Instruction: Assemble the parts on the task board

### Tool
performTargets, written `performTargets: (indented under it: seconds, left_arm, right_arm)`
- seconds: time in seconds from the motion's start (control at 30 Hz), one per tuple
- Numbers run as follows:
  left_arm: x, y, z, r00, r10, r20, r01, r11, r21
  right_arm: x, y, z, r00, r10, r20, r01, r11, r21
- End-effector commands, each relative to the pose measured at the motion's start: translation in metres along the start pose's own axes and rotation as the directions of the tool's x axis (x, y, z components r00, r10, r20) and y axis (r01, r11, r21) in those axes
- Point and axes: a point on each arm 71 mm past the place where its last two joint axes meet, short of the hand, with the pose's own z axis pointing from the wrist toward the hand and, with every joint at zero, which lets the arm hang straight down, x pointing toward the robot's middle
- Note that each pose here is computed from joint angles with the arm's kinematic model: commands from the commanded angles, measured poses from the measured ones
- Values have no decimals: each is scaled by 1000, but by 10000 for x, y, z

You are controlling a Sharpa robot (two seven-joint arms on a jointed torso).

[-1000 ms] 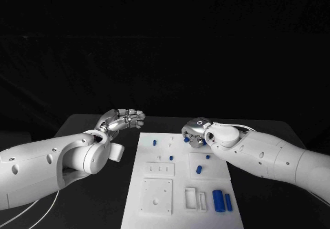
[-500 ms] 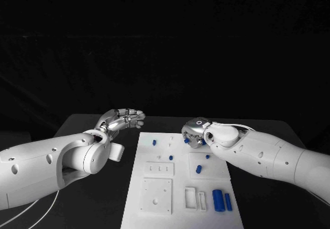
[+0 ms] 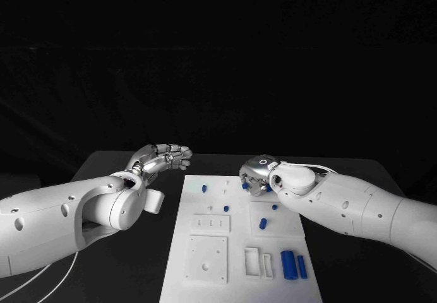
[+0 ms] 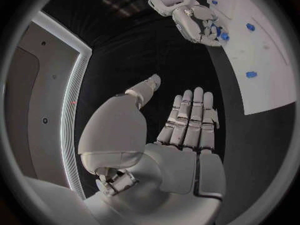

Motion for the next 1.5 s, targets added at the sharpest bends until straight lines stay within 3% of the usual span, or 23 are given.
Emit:
performTargets:
  seconds: [0.03,0.3,0.47,0.7,1.03,1.5]
  left_arm:
    - [20,-19,5,1000,-1,-17,1,1000,10]
    - [3,-17,6,1000,0,-13,0,1000,10]
    - [7,-18,4,1000,0,-13,0,1000,10]
    - [16,-20,6,1000,0,-15,0,1000,9]
    - [37,-21,16,1000,-1,-19,1,1000,11]
    - [65,-24,23,1000,5,-24,-5,1000,13]
  right_arm:
    - [-67,5,-12,994,62,92,-64,998,15]
    - [-127,-7,-24,970,173,173,-185,981,54]
    - [-156,30,4,956,214,199,-229,972,59]
    - [-175,189,112,954,248,166,-259,965,48]
    - [-175,344,216,934,314,171,-324,946,33]
    - [-116,425,292,952,268,151,-275,961,30]
